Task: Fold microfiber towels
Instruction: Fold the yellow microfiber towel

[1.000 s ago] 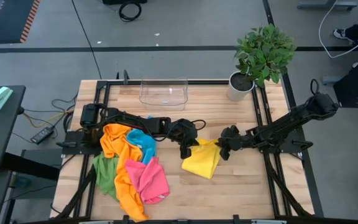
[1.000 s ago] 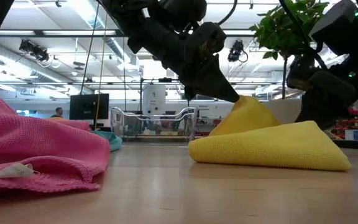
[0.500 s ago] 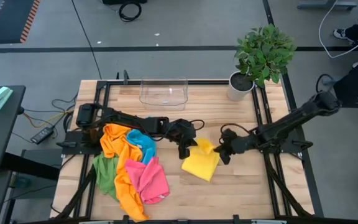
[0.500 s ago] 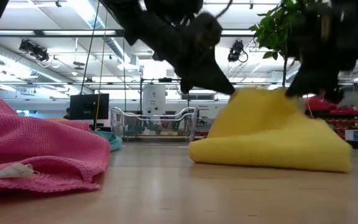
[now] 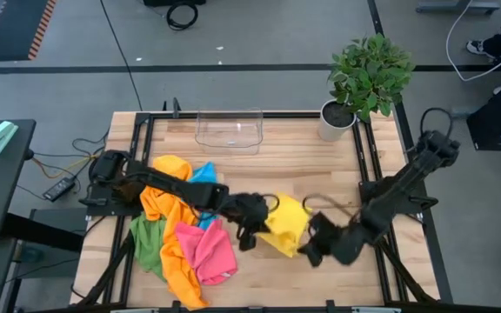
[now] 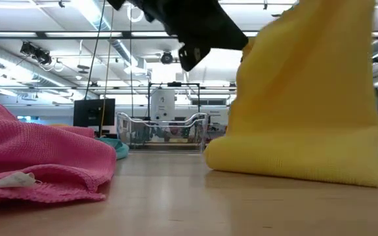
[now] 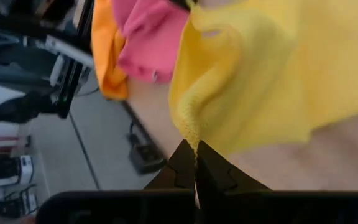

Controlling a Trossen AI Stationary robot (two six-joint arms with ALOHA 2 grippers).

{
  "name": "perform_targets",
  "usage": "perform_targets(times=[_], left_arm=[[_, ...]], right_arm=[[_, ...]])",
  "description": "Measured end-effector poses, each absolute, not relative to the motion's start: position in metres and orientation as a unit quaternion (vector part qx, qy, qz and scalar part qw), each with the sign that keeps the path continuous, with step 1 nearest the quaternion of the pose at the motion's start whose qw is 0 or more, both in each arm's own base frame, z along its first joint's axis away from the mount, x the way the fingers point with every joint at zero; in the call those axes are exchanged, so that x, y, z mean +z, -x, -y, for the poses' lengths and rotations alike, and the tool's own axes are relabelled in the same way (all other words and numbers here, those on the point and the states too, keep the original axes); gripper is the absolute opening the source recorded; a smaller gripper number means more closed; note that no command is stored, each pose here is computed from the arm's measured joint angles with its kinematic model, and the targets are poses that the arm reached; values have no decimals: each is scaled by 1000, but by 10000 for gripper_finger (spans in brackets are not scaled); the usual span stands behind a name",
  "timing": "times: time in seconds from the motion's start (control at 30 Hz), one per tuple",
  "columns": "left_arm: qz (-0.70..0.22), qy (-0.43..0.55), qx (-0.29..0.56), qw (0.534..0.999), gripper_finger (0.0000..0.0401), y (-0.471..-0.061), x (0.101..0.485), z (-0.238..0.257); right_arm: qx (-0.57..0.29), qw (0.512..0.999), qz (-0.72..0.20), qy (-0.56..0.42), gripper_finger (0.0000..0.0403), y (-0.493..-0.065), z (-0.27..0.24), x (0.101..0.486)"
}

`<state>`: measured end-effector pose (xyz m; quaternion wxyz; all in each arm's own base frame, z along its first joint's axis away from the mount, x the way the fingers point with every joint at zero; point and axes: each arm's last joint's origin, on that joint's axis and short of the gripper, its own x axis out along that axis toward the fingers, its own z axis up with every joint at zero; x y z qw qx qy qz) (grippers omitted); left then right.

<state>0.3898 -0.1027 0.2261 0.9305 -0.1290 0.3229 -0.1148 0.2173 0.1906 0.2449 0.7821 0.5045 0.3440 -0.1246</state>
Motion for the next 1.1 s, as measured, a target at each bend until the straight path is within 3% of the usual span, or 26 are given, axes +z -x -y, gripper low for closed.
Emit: perform_targets(times=[0.27, 0.63, 0.87, 1.1], left_arm=[[-362, 140, -130, 912, 3, -364, 241, 132], [-397, 104, -131, 902, 4, -349, 232, 157], [-394, 81, -93, 911, 4, -356, 222, 154], [-362, 62, -58, 928, 3, -376, 220, 118]], right_arm=[[-110, 784, -360, -494, 2, -248, -243, 243], [-119, 762, -395, -500, 2, -280, -289, 203], [-168, 762, -411, -470, 2, -261, -277, 217], [-253, 754, -448, -409, 2, -233, -231, 224]])
